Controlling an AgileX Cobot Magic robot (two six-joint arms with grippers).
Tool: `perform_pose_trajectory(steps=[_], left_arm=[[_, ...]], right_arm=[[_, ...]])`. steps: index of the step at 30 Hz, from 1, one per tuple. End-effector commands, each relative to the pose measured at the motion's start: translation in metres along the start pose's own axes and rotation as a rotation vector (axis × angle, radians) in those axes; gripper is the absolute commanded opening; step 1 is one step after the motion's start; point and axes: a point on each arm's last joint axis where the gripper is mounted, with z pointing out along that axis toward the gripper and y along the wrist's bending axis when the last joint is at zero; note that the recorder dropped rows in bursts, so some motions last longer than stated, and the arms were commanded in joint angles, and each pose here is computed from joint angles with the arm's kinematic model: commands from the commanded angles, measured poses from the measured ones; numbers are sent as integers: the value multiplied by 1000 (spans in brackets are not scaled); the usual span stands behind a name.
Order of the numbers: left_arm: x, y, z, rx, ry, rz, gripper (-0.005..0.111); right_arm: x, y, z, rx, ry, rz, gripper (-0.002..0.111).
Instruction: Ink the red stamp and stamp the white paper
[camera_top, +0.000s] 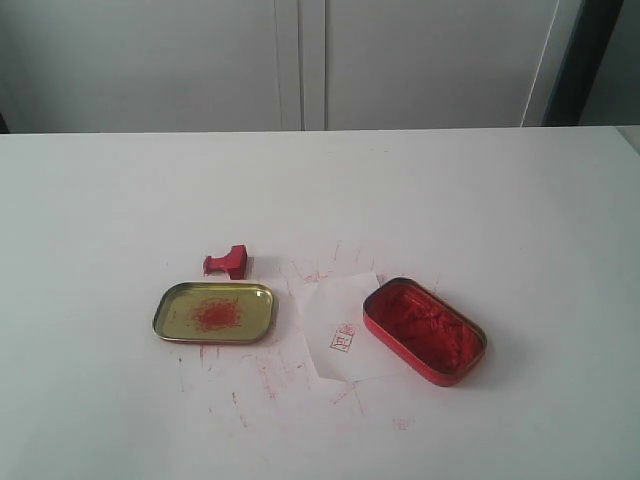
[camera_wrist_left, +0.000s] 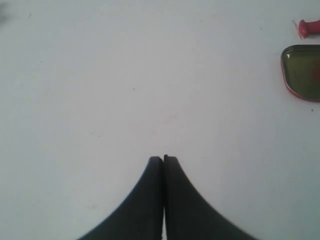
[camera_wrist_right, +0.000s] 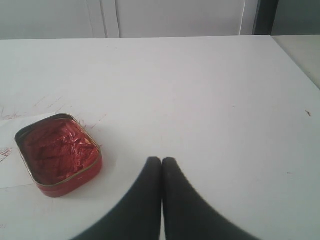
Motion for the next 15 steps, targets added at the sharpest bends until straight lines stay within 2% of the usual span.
perform_pose_trajectory(steps=[1, 15], left_arm=[[7, 1, 1, -14, -3, -19, 0], [10, 2, -4, -24, -18, -23, 0]], right_arm=[[0, 0, 0, 4, -13, -7, 0], [0, 0, 0, 4, -13, -7, 0]])
